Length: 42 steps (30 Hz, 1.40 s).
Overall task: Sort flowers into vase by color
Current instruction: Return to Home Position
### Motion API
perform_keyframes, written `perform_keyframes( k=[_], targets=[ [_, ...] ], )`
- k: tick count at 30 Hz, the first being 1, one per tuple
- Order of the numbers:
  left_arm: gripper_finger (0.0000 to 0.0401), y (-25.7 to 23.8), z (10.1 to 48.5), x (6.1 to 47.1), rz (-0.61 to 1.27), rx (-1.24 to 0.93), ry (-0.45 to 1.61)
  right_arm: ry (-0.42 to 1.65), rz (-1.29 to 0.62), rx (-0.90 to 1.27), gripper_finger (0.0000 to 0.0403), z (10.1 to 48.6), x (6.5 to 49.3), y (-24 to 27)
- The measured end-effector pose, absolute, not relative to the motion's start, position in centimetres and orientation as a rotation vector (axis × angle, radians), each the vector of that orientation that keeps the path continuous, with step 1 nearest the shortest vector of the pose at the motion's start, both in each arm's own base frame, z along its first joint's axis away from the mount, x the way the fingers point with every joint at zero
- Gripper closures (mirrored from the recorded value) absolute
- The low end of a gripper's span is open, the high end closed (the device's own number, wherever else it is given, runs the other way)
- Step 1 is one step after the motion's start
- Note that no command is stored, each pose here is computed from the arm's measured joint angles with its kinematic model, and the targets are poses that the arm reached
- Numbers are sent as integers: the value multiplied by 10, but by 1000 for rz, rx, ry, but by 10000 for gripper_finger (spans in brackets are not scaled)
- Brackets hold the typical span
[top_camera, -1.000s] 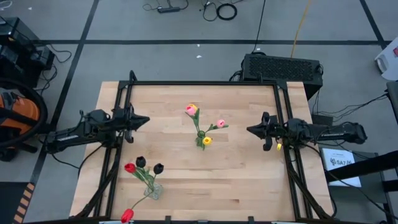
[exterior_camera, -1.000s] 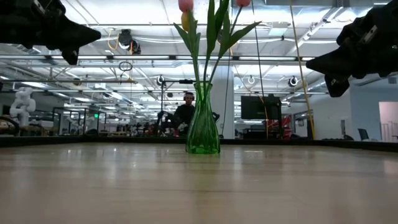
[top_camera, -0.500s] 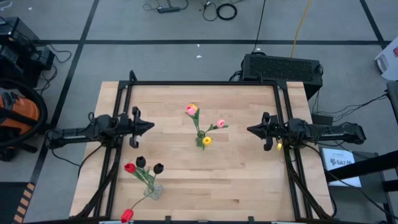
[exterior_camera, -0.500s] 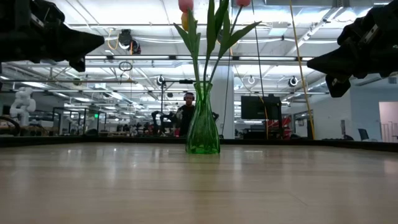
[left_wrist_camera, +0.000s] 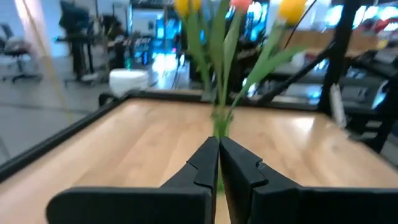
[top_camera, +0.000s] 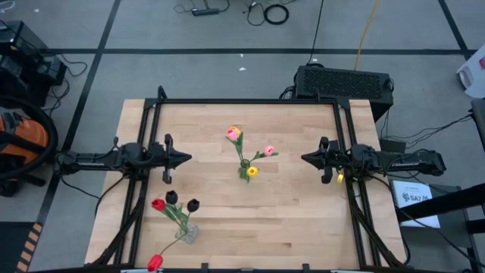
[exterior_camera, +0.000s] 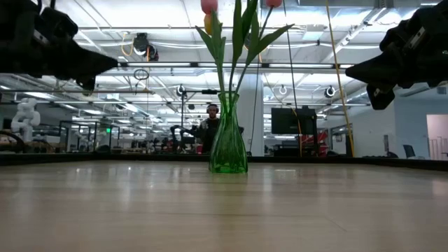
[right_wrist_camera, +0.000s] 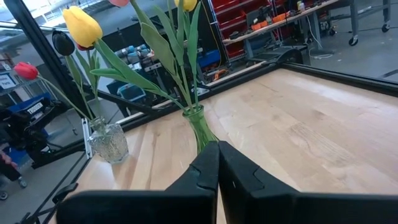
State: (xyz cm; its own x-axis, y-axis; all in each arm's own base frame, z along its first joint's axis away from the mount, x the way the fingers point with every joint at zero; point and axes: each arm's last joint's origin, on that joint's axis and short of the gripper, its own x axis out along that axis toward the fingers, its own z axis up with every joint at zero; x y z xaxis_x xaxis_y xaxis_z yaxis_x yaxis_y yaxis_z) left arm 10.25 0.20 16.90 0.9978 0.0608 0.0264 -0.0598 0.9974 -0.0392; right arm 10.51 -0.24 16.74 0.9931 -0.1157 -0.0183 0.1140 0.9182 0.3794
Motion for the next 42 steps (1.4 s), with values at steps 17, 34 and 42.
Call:
perform_keyframes(
  k=[17, 34, 42],
  targets=[
    [379, 2, 161, 103, 48, -44, 59, 52, -110, 292, 403, 163, 105, -2],
    [379, 2, 160, 103, 48, -44, 61, 80, -53, 256, 403, 161, 105, 0],
    [379, 2, 160, 103, 48, -44, 61, 79, -56, 348, 403, 161, 105, 0]
  ],
)
